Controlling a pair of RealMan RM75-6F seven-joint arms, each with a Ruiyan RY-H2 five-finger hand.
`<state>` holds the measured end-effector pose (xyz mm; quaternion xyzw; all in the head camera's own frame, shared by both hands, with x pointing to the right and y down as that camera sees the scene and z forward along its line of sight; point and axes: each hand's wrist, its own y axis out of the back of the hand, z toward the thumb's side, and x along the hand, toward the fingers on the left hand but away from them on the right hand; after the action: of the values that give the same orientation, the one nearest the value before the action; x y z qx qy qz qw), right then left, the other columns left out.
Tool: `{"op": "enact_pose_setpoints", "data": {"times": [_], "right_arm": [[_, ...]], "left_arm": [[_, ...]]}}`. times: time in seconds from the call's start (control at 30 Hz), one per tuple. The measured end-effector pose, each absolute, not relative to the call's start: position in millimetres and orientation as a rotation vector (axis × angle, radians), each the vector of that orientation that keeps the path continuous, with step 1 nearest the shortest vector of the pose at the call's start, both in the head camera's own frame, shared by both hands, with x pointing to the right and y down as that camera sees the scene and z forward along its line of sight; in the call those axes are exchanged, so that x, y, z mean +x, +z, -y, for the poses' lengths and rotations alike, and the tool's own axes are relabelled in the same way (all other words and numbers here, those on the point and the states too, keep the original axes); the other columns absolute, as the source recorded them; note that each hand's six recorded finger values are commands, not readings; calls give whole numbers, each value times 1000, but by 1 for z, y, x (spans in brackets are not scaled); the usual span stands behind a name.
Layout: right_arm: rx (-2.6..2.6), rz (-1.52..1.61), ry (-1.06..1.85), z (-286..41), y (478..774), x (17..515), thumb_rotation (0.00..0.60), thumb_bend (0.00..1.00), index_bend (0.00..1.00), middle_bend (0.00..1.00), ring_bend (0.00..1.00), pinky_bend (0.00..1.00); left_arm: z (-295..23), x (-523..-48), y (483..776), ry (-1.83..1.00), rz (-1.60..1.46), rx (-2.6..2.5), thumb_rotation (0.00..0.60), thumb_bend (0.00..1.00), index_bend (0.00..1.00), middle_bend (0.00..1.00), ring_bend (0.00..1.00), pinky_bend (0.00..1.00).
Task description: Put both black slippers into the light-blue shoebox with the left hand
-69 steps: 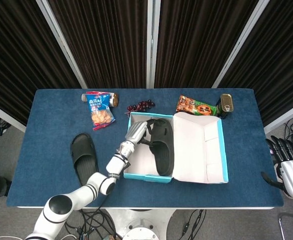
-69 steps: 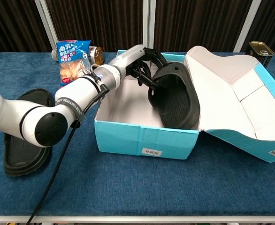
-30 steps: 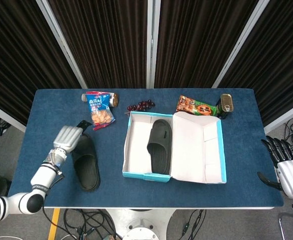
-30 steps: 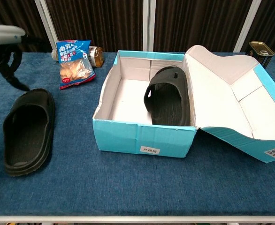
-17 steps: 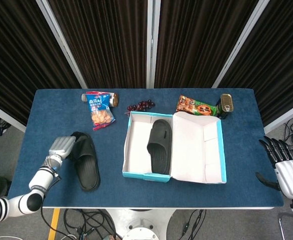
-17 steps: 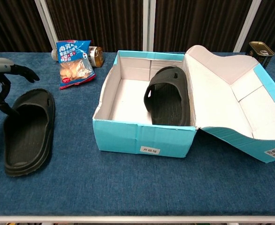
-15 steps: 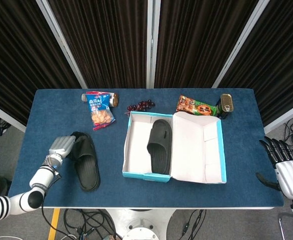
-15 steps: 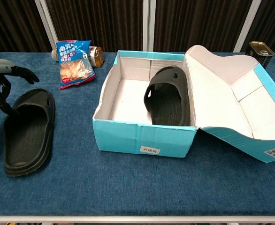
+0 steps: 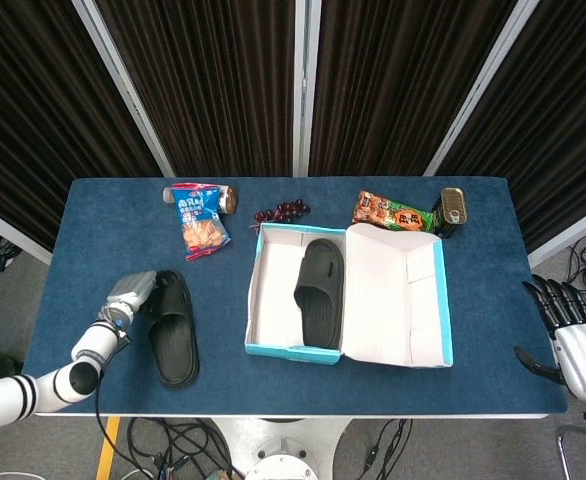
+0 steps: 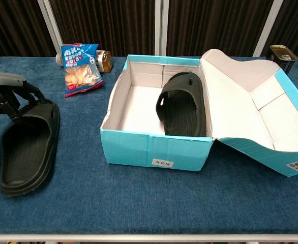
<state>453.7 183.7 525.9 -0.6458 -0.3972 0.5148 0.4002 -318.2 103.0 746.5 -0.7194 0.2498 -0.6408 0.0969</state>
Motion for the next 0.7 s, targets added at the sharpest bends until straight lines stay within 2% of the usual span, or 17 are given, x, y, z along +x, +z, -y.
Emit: {"op": "enact_pose_setpoints", "data": {"times": [0.1, 0.33, 0.53, 0.7], "right_arm": [[-1629, 1006, 1300, -184, 525, 454, 600, 132, 0, 36, 0, 0], [-1627, 1008, 1297, -184, 524, 453, 600, 131, 0, 36, 0, 0], [-1625, 1004, 1292, -183, 523, 451, 600, 131, 0, 36, 0, 0], [-1621, 998, 1293, -183, 522, 449, 600, 132, 0, 36, 0, 0]], "left_arm": [[-100, -322, 743, -1880, -806, -2115, 600, 161, 482, 520, 818, 827], [-90, -327, 716, -1758, -1004, -2155, 600, 162, 484, 523, 818, 827], [-66, -321, 684, -1537, -1227, -2216, 600, 162, 482, 515, 778, 816], [-44, -294, 662, -1266, -1371, -2347, 600, 161, 482, 508, 744, 790]]}}
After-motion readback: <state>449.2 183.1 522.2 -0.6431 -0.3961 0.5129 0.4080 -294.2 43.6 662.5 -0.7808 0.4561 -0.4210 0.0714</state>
